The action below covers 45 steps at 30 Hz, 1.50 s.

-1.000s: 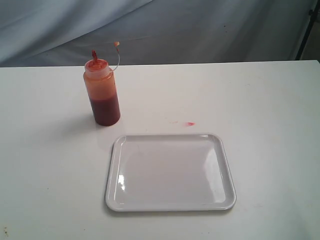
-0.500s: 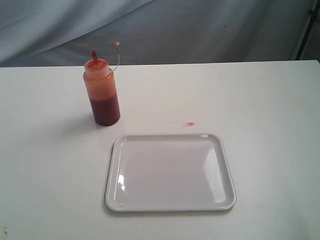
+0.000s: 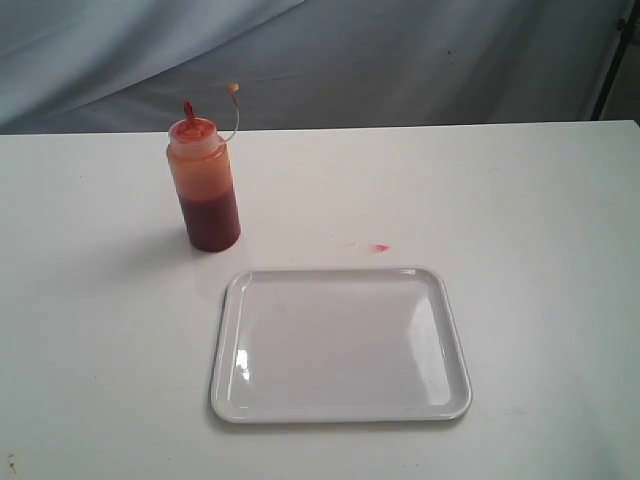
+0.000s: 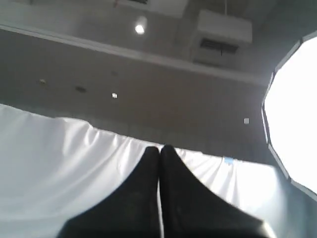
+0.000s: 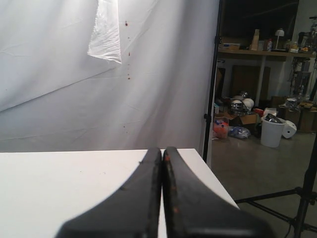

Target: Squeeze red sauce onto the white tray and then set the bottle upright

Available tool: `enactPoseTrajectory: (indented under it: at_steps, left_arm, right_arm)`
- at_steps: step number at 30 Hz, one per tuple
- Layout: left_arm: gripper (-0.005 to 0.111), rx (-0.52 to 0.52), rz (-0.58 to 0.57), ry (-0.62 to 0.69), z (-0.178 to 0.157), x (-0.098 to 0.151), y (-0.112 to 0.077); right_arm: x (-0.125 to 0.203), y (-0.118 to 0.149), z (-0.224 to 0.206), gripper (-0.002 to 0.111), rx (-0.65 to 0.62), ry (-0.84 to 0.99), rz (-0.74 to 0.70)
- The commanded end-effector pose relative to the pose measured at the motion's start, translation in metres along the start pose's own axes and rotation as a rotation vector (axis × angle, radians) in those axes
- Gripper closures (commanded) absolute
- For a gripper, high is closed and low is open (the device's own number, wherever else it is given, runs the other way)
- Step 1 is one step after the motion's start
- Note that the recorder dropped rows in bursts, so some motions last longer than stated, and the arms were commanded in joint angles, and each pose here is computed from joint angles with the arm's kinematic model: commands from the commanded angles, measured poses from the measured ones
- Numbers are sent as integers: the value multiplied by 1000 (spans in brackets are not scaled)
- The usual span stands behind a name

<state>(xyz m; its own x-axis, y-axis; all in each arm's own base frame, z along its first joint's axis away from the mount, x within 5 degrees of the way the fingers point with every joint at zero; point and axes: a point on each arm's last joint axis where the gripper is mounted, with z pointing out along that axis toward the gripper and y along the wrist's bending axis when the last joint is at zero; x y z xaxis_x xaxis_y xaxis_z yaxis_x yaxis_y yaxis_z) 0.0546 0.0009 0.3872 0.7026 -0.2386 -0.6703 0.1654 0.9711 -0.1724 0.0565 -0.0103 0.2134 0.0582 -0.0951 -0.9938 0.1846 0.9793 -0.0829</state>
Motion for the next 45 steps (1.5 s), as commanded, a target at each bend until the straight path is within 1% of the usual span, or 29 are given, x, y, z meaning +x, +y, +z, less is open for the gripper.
enactPoseTrajectory:
  at_steps: [1, 3, 5, 7, 10, 13, 16, 23, 27, 29, 32, 35, 37, 40, 42, 45]
  left_arm:
    - [106, -15, 119, 304, 57, 30, 3]
    - [106, -29, 144, 432, 70, 51, 8]
    - [106, -41, 172, 555, 75, 75, 14]
    - [106, -46, 191, 638, 76, 93, 18]
    - [106, -40, 213, 705, 78, 111, 22]
    - [106, -31, 228, 735, 80, 122, 24]
    - [106, -35, 229, 761, 79, 127, 25]
    - [106, -34, 229, 759, 79, 127, 25]
    - [106, -40, 230, 784, 78, 130, 26]
    - [106, -43, 230, 801, 78, 134, 28]
    - [106, -47, 224, 858, 75, 149, 30]
    - [106, -22, 213, 938, 68, 171, 28]
    - [106, 16, 228, 991, 65, 185, 25]
    - [106, 110, 287, 1046, 61, 204, 19]
    - [106, 120, 284, 1042, 61, 206, 18]
    - [106, 133, 276, 996, 65, 204, 16]
  right_arm:
    - [0, 0, 0, 108, 9, -5, -12]
    - [0, 0, 0, 108, 9, -5, -12]
    - [0, 0, 0, 108, 9, -5, -12]
    - [0, 0, 0, 108, 9, -5, -12]
    - [0, 0, 0, 108, 9, -5, -12]
    - [0, 0, 0, 108, 9, -5, -12]
    - [0, 0, 0, 108, 9, -5, -12]
    - [0, 0, 0, 108, 9, -5, -12]
    - [0, 0, 0, 108, 9, -5, -12]
    - [0, 0, 0, 108, 9, -5, -12]
    - [0, 0, 0, 108, 9, -5, -12]
    - [0, 0, 0, 108, 9, -5, -12]
    - [0, 0, 0, 108, 9, -5, -12]
    - [0, 0, 0, 108, 9, -5, -12]
    - [0, 0, 0, 108, 9, -5, -12]
    - [0, 0, 0, 108, 9, -5, -12]
